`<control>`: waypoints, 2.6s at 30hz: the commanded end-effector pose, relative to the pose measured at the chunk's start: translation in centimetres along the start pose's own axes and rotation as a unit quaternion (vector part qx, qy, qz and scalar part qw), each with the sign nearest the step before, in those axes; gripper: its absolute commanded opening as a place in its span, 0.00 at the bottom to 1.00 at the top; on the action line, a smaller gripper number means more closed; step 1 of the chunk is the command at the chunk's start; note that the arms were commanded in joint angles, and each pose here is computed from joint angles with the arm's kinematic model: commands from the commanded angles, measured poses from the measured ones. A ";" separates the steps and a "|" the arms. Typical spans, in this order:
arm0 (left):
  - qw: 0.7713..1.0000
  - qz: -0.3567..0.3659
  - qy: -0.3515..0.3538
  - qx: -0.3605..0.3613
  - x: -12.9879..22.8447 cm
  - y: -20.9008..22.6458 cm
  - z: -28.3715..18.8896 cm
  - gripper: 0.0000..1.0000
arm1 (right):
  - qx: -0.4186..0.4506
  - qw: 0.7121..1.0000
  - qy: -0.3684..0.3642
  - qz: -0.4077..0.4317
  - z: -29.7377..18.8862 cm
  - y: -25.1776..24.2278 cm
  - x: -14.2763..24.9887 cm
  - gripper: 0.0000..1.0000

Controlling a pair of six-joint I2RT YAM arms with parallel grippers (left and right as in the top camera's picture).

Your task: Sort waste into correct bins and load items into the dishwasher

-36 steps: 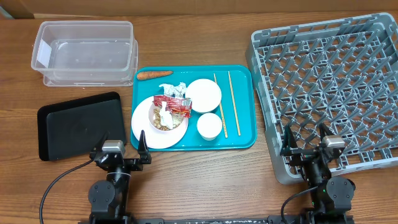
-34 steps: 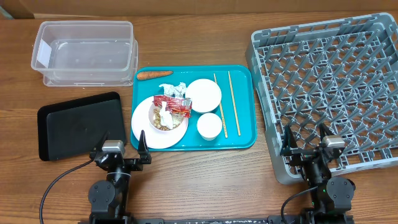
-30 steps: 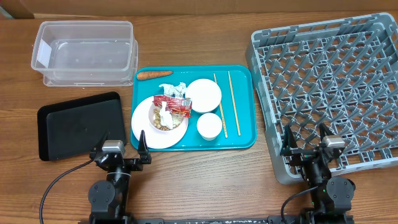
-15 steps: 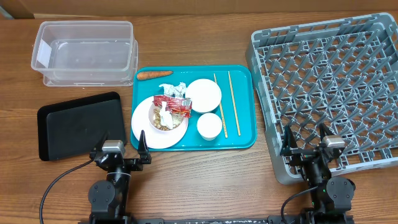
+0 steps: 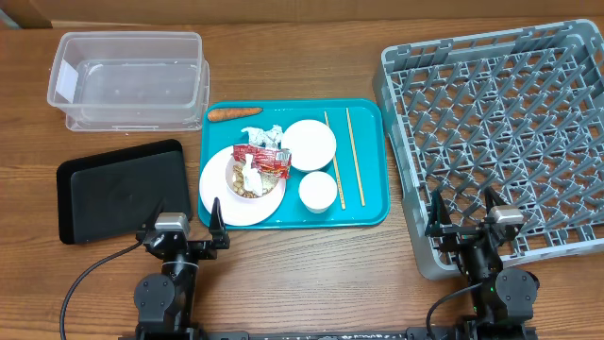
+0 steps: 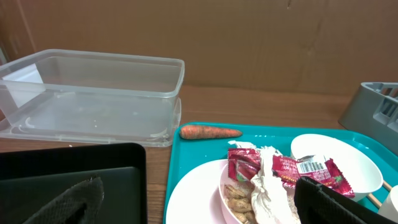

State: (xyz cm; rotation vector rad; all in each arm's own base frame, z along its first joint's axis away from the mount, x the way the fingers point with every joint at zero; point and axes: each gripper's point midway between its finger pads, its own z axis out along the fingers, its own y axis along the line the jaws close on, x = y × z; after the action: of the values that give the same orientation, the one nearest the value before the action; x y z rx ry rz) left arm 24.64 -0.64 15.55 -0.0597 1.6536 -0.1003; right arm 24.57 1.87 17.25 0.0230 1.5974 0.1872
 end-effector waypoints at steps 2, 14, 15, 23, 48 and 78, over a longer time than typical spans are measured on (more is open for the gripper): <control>1.000 0.005 -0.003 -0.001 0.0 0.1 0.0 1.00 | -0.004 1.000 -0.003 -0.007 0.0 0.1 0.1 1.00; 1.000 0.005 -0.003 -0.001 0.0 0.1 0.0 1.00 | -0.004 1.000 -0.003 -0.007 0.0 0.1 0.1 1.00; 1.000 0.005 -0.003 -0.001 0.0 0.1 0.0 1.00 | -0.004 1.000 -0.003 -0.007 0.0 0.1 0.1 1.00; 1.000 0.005 -0.003 -0.001 0.0 0.1 0.0 1.00 | -0.004 1.000 -0.003 -0.007 0.0 0.1 0.1 1.00; 1.000 0.005 -0.003 -0.001 0.0 0.1 0.0 1.00 | -0.004 1.000 -0.004 -0.007 0.0 0.1 0.0 1.00; 0.995 -0.008 0.097 -0.010 -5.3 -0.5 -1.1 1.00 | 0.047 0.998 0.037 0.037 -0.4 -0.5 -6.5 1.00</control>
State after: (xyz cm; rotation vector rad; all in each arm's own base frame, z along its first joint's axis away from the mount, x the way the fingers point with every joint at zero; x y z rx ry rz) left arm 23.66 -0.67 18.57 -0.0697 1.8424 -0.0991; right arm 24.35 0.81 20.56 0.1347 1.7059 0.1838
